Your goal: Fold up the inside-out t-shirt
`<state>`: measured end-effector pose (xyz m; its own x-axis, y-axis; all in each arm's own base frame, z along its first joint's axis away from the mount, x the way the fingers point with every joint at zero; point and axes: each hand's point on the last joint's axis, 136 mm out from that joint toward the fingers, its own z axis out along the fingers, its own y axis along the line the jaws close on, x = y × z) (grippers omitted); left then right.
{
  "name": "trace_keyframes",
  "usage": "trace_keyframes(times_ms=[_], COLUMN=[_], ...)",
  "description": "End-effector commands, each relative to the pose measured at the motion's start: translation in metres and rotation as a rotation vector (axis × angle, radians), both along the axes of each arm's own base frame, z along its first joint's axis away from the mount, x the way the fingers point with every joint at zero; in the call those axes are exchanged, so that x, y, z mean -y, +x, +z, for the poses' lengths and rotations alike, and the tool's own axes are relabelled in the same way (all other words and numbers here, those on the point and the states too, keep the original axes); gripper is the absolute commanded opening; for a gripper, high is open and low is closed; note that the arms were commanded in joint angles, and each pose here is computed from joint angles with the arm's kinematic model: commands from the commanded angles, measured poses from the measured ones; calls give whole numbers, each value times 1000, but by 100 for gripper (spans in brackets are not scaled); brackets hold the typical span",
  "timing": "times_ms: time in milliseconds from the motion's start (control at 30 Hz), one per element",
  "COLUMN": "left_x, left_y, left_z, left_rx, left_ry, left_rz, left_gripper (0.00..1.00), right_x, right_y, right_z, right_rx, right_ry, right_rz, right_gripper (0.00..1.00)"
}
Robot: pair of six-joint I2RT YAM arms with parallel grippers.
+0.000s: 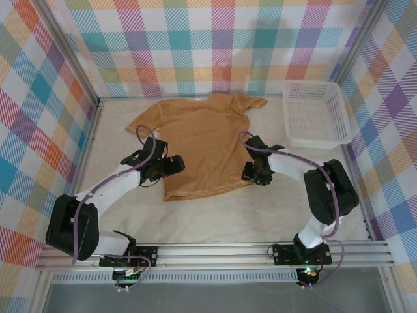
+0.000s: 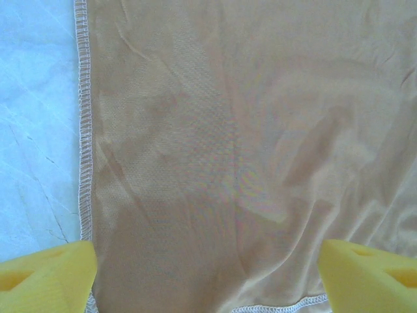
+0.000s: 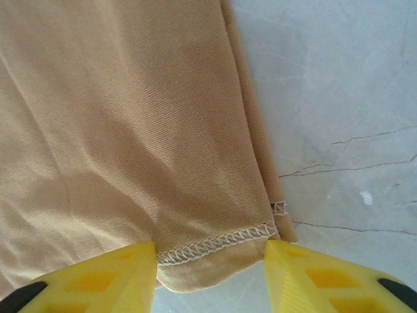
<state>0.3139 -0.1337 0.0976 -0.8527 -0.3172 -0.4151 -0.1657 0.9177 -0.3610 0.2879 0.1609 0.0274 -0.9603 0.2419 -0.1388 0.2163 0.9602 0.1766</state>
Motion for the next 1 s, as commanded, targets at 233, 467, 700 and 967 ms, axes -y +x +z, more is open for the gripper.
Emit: trace_keyframes(times_ms=[233,467,700,967], left_x=[-5,-5,46,106], left_y=[-4,-4,-2,-34], left_z=[0,1,40,65], left_rx=[-14,-3,239,680], left_ry=[27,37,-90,-37], left_rz=[1,-20,-249,-531], left_gripper=[88,88,89,94], right_x=[2,-1,-22,-49], right_y=[9,16,27,35], right_z=[4,27,76,109], right_rx=[23,55,127,166], right_ry=[-31,-20,104,263], right_rz=[-1,18,33,43], right_gripper=[0,0,0,0])
